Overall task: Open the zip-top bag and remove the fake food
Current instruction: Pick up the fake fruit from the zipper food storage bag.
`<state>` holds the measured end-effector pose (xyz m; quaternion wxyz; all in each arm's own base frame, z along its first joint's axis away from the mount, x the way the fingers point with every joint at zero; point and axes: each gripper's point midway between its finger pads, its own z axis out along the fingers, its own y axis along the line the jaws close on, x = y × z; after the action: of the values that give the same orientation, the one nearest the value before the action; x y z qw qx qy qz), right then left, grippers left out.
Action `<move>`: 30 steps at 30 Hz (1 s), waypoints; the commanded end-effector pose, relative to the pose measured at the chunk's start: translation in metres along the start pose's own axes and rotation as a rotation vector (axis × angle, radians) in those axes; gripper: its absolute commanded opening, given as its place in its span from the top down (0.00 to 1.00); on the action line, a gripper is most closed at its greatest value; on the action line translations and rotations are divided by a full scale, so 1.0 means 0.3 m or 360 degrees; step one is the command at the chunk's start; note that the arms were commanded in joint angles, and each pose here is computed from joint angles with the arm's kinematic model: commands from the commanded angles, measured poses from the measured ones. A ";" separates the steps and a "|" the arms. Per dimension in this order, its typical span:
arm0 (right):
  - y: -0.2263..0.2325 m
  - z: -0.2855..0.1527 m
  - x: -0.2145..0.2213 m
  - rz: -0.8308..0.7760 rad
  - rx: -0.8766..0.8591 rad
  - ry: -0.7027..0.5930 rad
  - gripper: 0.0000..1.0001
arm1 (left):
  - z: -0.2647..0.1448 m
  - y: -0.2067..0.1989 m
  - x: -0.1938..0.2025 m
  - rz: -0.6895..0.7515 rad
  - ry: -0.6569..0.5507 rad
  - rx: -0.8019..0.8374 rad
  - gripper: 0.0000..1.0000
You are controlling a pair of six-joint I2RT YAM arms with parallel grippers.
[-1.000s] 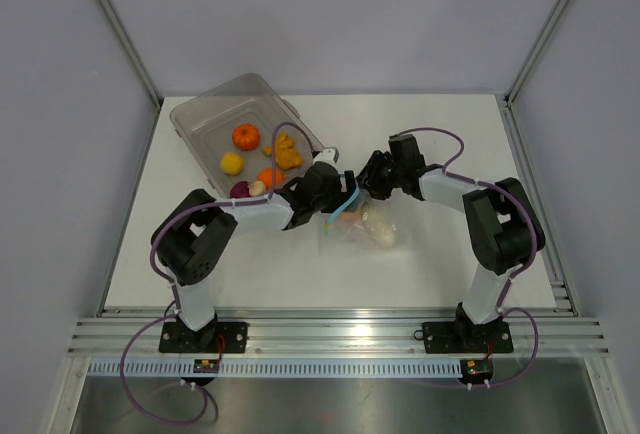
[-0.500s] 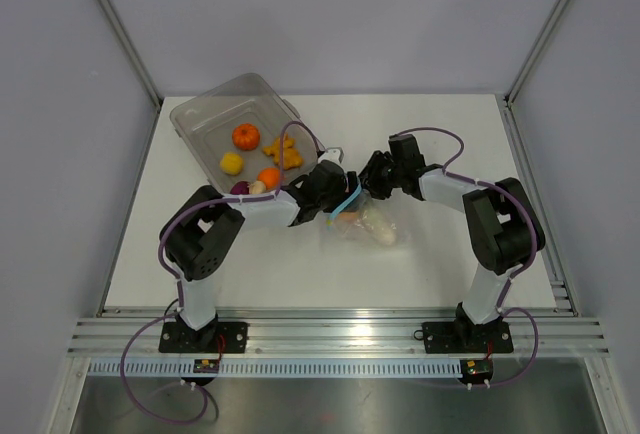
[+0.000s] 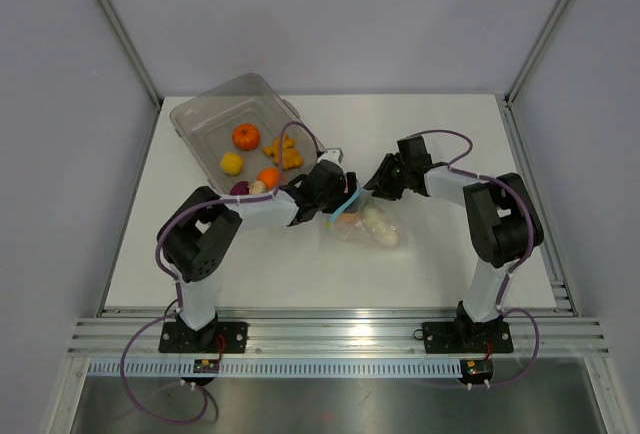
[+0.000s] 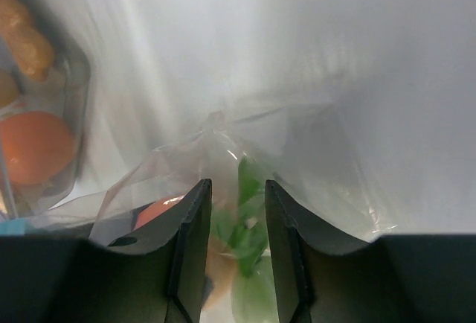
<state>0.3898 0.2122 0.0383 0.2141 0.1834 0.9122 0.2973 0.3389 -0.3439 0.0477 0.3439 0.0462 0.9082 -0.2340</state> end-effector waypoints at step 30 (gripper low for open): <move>-0.064 -0.028 -0.117 -0.0080 0.0183 -0.0176 0.57 | -0.396 0.111 -0.330 -0.0103 -0.0406 -0.0024 0.45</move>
<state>0.3982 0.1765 0.0217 0.2323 0.1989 0.9269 0.2174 0.3460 -0.2644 0.1461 0.4075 -0.0105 0.8811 -0.2396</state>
